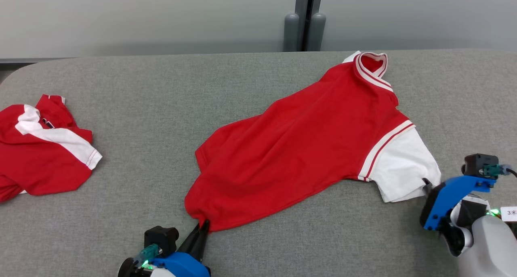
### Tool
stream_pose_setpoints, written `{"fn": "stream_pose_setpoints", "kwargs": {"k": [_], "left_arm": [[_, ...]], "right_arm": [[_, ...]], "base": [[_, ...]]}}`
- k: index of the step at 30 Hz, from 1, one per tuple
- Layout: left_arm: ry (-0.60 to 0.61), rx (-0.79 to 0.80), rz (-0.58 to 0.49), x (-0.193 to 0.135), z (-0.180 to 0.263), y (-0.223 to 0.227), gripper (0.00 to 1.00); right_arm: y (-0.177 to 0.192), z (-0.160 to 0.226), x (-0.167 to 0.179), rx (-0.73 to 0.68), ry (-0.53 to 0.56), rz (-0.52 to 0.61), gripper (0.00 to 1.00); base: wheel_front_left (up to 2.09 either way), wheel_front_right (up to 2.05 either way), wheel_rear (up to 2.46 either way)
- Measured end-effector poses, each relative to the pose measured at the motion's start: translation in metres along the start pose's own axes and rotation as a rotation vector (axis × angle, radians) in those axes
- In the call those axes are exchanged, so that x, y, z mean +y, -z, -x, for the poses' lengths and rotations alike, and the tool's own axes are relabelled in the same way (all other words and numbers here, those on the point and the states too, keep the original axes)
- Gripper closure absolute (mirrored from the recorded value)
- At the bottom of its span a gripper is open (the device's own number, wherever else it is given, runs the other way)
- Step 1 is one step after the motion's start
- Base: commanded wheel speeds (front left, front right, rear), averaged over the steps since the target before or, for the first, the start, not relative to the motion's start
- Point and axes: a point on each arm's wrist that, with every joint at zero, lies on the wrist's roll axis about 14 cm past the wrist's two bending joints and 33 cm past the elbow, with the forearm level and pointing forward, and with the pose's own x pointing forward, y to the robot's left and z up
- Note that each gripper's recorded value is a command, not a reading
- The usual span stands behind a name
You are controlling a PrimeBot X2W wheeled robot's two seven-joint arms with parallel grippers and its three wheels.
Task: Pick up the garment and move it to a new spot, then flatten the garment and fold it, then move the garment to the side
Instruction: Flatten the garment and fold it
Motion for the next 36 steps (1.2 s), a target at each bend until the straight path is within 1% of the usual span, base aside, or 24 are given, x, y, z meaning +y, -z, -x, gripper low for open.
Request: {"fn": "stream_pose_setpoints", "kwargs": {"k": [4,7,9,12,15,19,22,24,27,29,31,33,35,36], "left_arm": [[-0.013,-0.060,0.026,0.004,0.000,-0.013,1.00],[-0.023,-0.161,0.049,0.008,0.002,-0.038,1.00],[-0.019,-0.254,0.086,0.006,0.005,-0.064,1.00],[0.012,-0.405,0.139,0.000,0.012,-0.110,1.00],[0.049,-0.544,0.183,-0.003,0.025,-0.155,1.00],[0.139,-0.650,0.215,-0.018,0.046,-0.200,1.00],[0.207,-0.690,0.208,-0.031,0.061,-0.227,1.00],[0.248,-0.701,0.181,-0.041,0.071,-0.242,1.00],[0.301,-0.727,0.154,-0.053,0.087,-0.265,1.00],[0.330,-0.747,0.158,-0.059,0.096,-0.281,1.00],[0.365,-0.746,0.173,-0.065,0.100,-0.291,1.00],[0.360,-0.715,0.149,-0.063,0.093,-0.296,1.00],[0.335,-0.660,0.125,-0.057,0.077,-0.295,1.00],[0.325,-0.631,0.131,-0.053,0.068,-0.292,1.00]], "right_arm": [[-0.014,0.002,0.013,-0.081,-0.050,-0.071,1.00],[-0.048,0.012,0.019,-0.219,-0.087,-0.118,1.00],[-0.068,0.023,0.021,-0.301,-0.114,-0.146,1.00],[-0.096,0.047,0.014,-0.433,-0.125,-0.141,1.00],[-0.124,0.079,0.012,-0.564,-0.148,-0.152,1.00],[-0.161,0.131,0.016,-0.735,-0.197,-0.169,1.00],[-0.186,0.172,0.019,-0.859,-0.222,-0.150,1.00],[-0.203,0.200,0.021,-0.946,-0.234,-0.129,1.00],[-0.222,0.234,0.025,-1.050,-0.238,-0.081,1.00],[-0.234,0.251,0.028,-1.097,-0.235,-0.039,1.00],[-0.244,0.258,0.030,-1.120,-0.234,-0.016,1.00],[-0.252,0.254,0.031,-1.111,-0.223,0.008,1.00],[-0.257,0.236,0.035,-1.065,-0.234,0.013,1.00],[-0.259,0.223,0.037,-1.033,-0.240,0.015,1.00]], "base": [[0.00,0.00,0.00],[0.00,0.00,0.00],[0.00,0.00,0.00],[0.00,0.00,0.00],[0.00,0.00,0.00],[0.00,0.00,0.00],[0.00,0.00,0.00],[0.00,0.00,0.00],[0.00,0.00,0.00],[0.00,0.00,0.00],[0.00,0.00,0.00],[0.00,0.00,0.00],[0.00,0.00,0.00],[0.00,0.00,0.00]]}}
